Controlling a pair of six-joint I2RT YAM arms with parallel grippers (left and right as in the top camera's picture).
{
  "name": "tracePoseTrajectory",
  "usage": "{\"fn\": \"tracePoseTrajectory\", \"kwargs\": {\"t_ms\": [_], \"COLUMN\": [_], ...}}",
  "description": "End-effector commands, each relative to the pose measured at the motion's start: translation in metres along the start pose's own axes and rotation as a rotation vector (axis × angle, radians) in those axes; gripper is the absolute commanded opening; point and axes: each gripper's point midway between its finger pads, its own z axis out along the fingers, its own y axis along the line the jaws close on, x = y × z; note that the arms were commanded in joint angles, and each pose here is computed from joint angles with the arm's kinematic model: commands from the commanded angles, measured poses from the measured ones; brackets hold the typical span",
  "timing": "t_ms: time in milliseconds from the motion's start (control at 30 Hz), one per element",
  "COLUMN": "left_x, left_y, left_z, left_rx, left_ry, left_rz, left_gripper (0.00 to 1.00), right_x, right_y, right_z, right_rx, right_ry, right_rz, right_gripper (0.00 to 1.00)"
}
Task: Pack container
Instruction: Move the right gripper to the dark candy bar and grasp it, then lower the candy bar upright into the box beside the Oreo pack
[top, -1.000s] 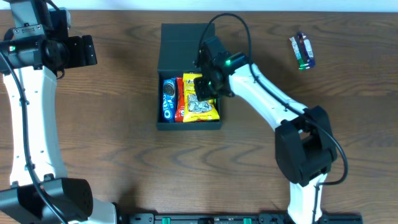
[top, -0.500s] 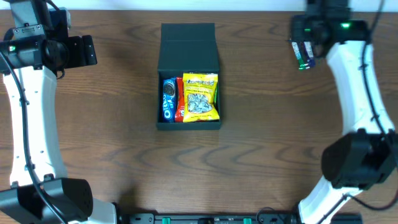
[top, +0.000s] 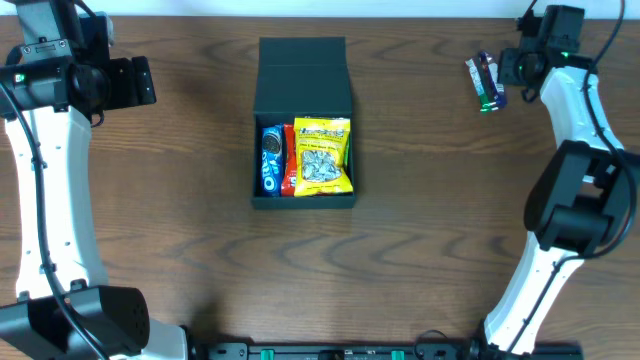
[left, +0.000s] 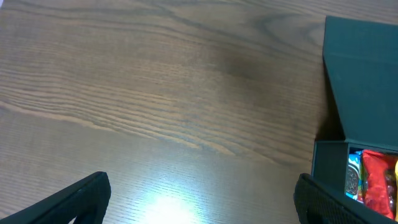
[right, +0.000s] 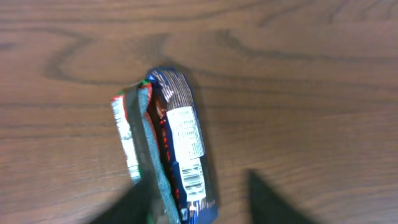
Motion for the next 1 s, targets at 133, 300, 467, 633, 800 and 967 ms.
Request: {"fn": "tracePoseTrajectory", "kwargs": {"t_ms": [133, 300, 467, 633, 800, 967], "left_x": [0.002, 0.002, 0.002, 0.002, 0.002, 0.002], "left_y": [0.001, 0.001, 0.001, 0.001, 0.001, 0.001], "left_z": [-0.007, -0.007, -0.007, -0.007, -0.007, -0.007], "left_rx": [0.002, 0.002, 0.002, 0.002, 0.002, 0.002], "left_ry": [-0.004, -0.004, -0.004, -0.004, -0.004, -0.004], "left_rz": [-0.02, -0.026, -0.026, -0.026, -0.026, -0.026], "left_gripper": [0.95, 0.95, 0.95, 0.95, 0.95, 0.95], "right_x": [0.019, 0.013, 0.012, 0.025, 0.037, 0.044], "right_y": [-0.01, -0.023, -0.022, -0.021, -0.02, -0.02], "right_z": [0.022, 0.031, 0.04, 0.051, 0.062, 0.066], "right_rx": [0.041, 0.117, 0.109, 0.105, 0.102, 0.099], "right_ry": [0.046, 0.012, -0.009, 0.022, 0.052, 0.073], "right_rz": [-0.079, -0.064, -0.047, -0.048, -0.044, -0.023], "right_gripper": [0.91, 0.78, 0.74, 0.75, 0.75, 0.75]}}
